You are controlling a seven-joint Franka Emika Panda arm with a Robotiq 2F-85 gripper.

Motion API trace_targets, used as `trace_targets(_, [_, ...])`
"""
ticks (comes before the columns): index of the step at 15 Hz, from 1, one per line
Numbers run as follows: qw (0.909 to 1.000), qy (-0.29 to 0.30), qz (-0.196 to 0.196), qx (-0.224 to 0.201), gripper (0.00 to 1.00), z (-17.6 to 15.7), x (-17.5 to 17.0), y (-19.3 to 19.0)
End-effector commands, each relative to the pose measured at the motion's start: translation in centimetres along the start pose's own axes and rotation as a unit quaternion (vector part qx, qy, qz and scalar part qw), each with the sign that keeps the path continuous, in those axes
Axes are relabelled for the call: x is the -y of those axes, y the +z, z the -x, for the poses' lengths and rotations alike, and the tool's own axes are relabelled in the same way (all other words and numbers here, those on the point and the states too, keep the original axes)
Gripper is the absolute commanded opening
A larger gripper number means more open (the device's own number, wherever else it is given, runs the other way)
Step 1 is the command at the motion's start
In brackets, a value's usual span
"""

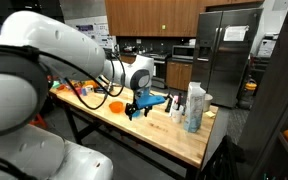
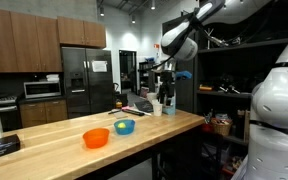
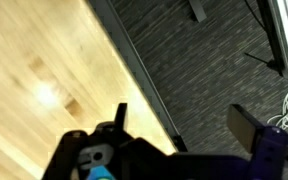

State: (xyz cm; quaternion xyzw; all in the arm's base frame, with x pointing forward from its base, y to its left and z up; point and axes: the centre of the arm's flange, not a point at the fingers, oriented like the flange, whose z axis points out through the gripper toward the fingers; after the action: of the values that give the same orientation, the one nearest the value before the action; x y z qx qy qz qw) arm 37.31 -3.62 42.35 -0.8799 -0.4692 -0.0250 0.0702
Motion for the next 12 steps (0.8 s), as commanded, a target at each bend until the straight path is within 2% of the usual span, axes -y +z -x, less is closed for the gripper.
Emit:
trace_targets(1, [0.9947, -0.091, -0.037, -0.031, 1.00, -9.8, -1.7, 1.6])
trace_targets(3, [0.9888, -0.135, -0.057, -0.029, 1.00, -15.2, -1.2, 2.9])
trace_targets(5, [0.9841, -0.166, -0.063, -0.005, 1.00, -20.2, -1.0, 4.2])
trace_targets(6, [0.9886, -0.140, -0.051, -0.021, 1.00, -15.6, 1.6, 3.8])
trace_targets(7, [0.9866, -0.153, -0.054, -0.013, 1.00, -17.6, 1.5, 4.5])
trace_targets(9, [0.9847, -0.163, -0.061, -0.003, 1.00, -19.7, 1.0, 5.8])
trace_targets(12, [0.9847, -0.168, -0.045, -0.004, 1.00, -19.5, 1.1, 6.3])
